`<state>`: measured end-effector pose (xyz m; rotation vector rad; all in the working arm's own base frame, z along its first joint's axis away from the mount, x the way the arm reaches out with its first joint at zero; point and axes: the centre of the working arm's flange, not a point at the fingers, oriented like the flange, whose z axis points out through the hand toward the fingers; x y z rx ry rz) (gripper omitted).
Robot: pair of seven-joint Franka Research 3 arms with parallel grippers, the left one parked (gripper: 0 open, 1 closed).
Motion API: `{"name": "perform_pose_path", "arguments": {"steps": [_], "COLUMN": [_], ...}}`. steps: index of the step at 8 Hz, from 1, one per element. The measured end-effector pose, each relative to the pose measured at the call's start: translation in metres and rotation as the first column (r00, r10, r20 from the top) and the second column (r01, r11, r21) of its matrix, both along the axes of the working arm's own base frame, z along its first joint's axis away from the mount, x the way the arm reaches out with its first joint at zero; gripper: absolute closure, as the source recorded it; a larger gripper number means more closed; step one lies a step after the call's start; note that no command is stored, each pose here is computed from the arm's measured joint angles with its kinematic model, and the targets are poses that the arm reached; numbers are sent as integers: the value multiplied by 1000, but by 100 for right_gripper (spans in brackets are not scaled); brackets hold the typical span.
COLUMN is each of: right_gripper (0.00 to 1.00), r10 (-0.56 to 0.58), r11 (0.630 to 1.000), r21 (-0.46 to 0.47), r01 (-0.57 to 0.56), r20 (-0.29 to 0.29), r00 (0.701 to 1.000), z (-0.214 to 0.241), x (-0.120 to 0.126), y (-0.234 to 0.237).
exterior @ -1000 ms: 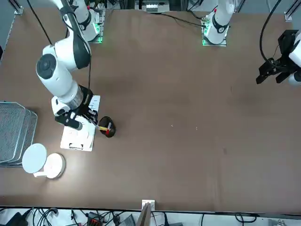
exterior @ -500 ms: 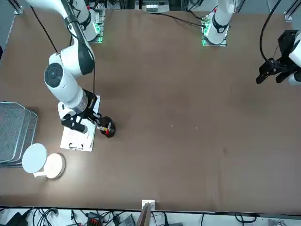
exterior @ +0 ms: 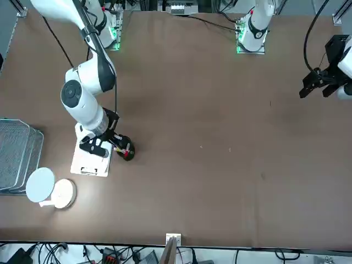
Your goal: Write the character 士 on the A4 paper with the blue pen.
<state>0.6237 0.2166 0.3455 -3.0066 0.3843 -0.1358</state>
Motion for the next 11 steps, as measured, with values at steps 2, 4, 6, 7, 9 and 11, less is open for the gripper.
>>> {"name": "perform_pose_path", "arguments": {"steps": [2, 4, 6, 7, 9, 11], "right_gripper": [79, 79, 66, 45, 11, 0], "r10": [1, 3, 4, 5, 4, -6], "r11": [1000, 1000, 1000, 1000, 1000, 1000], "r21": [0, -4, -6, -7, -8, -18], "r01": [-1, -3, -4, -5, -4, 6], "r20": [-8, -25, -31, -33, -25, -7], "r00": [1000, 1000, 1000, 999, 1000, 1000], "z": [-12, -25, -28, -28, -18, 13], "x": [-3, -7, -8, -8, -7, -5], "y": [0, -1, -1, -1, -2, -10]}}
